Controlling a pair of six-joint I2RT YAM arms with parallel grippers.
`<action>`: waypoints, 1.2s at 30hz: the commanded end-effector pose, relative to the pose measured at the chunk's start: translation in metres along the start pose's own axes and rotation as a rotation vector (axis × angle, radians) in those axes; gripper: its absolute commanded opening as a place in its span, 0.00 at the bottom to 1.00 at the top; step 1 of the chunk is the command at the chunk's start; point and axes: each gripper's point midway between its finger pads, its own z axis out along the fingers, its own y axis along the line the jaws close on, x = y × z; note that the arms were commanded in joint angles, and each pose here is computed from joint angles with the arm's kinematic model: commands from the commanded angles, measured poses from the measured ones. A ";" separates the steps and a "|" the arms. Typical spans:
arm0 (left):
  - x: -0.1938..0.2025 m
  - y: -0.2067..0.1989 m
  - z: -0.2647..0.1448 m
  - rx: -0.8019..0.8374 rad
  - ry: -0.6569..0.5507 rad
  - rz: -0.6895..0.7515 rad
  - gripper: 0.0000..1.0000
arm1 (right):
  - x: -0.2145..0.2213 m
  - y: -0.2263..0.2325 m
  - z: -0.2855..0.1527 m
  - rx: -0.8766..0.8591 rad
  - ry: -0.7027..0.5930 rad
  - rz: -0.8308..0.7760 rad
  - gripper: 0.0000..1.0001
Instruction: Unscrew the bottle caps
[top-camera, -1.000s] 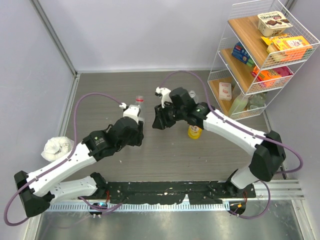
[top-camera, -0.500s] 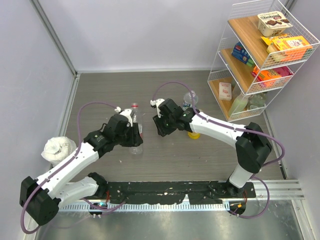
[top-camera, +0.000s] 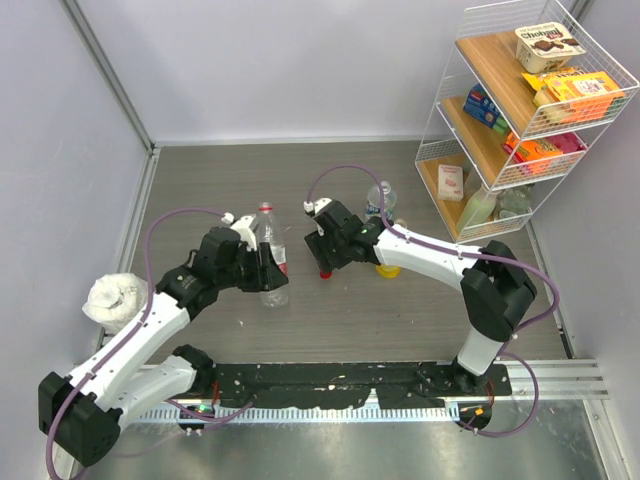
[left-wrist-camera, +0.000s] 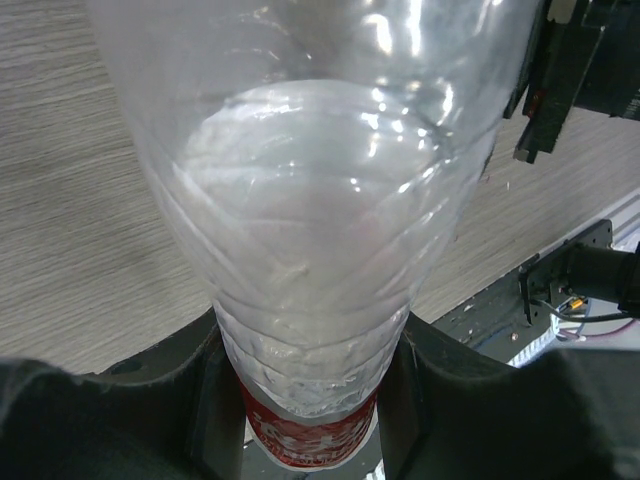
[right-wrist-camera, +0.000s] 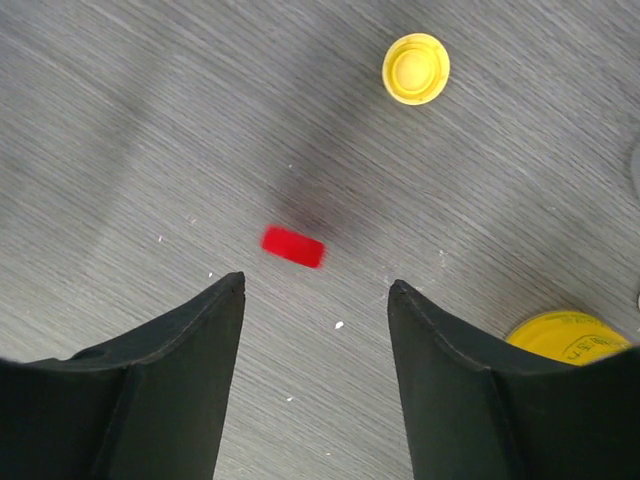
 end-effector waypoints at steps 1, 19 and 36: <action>-0.010 -0.016 0.000 0.083 -0.019 0.022 0.00 | -0.029 -0.009 -0.018 0.058 -0.100 0.026 0.68; -0.015 -0.033 -0.005 0.169 -0.026 0.073 0.00 | -0.091 0.004 -0.099 -0.059 -0.369 0.088 1.00; -0.013 -0.095 -0.039 0.545 -0.047 0.178 0.00 | -0.156 0.090 -0.217 -0.863 -0.614 0.133 1.00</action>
